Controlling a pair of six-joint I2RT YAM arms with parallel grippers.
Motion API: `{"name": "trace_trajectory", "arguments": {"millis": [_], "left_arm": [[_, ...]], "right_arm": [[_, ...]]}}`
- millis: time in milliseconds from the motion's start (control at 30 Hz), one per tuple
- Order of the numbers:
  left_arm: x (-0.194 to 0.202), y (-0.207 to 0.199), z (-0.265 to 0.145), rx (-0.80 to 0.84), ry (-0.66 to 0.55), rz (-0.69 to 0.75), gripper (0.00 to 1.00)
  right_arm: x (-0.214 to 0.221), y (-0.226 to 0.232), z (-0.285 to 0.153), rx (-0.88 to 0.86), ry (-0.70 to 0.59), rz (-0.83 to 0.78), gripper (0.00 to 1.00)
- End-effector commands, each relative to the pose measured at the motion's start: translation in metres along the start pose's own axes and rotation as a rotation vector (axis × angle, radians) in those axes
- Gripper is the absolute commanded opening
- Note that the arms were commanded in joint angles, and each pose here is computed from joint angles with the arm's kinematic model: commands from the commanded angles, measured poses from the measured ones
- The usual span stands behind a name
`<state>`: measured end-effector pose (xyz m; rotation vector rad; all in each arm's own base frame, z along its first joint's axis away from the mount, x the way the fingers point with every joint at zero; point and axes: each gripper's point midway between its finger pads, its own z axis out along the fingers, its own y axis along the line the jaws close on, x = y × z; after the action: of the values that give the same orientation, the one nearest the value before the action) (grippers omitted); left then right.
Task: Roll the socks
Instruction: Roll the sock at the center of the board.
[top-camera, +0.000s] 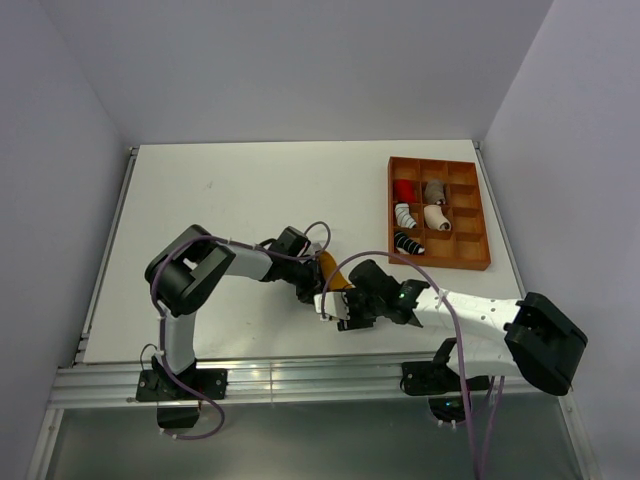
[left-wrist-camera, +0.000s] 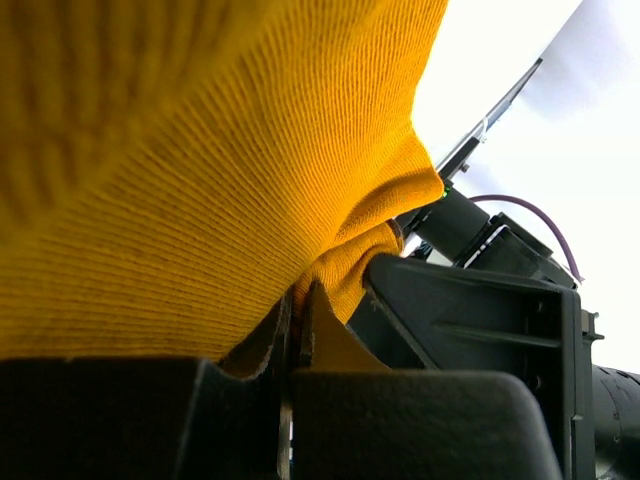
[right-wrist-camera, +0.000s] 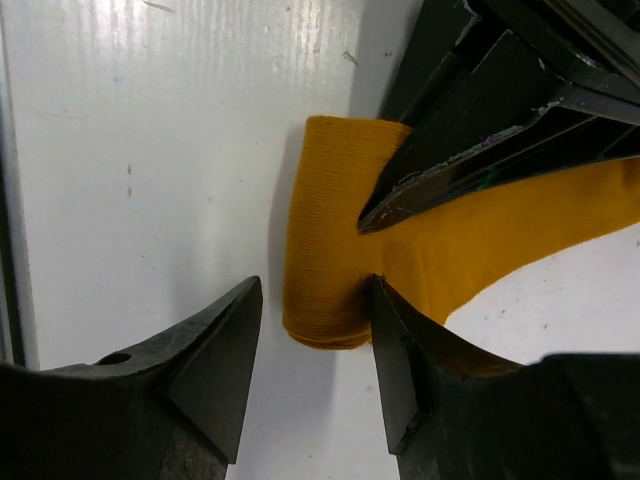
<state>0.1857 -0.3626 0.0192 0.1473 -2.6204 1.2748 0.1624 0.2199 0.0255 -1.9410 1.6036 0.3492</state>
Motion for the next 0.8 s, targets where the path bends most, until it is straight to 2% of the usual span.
{"name": "trace_trajectory", "arguments": {"millis": [0, 133, 233, 500, 667, 700, 733, 767], "left_arm": [[0.005, 0.055, 0.007, -0.176, -0.001, -0.067, 0.00], [0.006, 0.057, 0.008, -0.176, 0.004, -0.069, 0.00], [0.006, 0.059, 0.008, -0.179, 0.006, -0.073, 0.00], [0.006, 0.058, 0.008, -0.173, 0.007, -0.072, 0.00], [0.005, 0.055, 0.009, -0.161, 0.012, -0.069, 0.00], [0.005, 0.055, 0.010, -0.160, 0.016, -0.066, 0.00], [0.004, 0.054, 0.009, -0.158, 0.014, -0.061, 0.00], [0.003, 0.051, 0.009, -0.148, 0.012, -0.051, 0.00]], "right_arm": [[-0.003, -0.014, -0.002, 0.076, -0.007, -0.019, 0.55], [-0.011, -0.014, -0.010, 0.086, -0.044, -0.038, 0.62], [-0.010, -0.011, -0.007, 0.054, -0.027, -0.037, 0.63], [-0.005, 0.003, 0.007, -0.033, -0.003, -0.003, 0.53], [-0.005, -0.001, 0.013, -0.033, 0.014, 0.023, 0.36], [-0.004, -0.001, 0.014, -0.033, 0.021, 0.034, 0.32], [-0.003, -0.001, 0.014, -0.035, 0.027, 0.042, 0.22], [-0.007, -0.003, 0.015, -0.041, 0.024, 0.048, 0.18]]}}
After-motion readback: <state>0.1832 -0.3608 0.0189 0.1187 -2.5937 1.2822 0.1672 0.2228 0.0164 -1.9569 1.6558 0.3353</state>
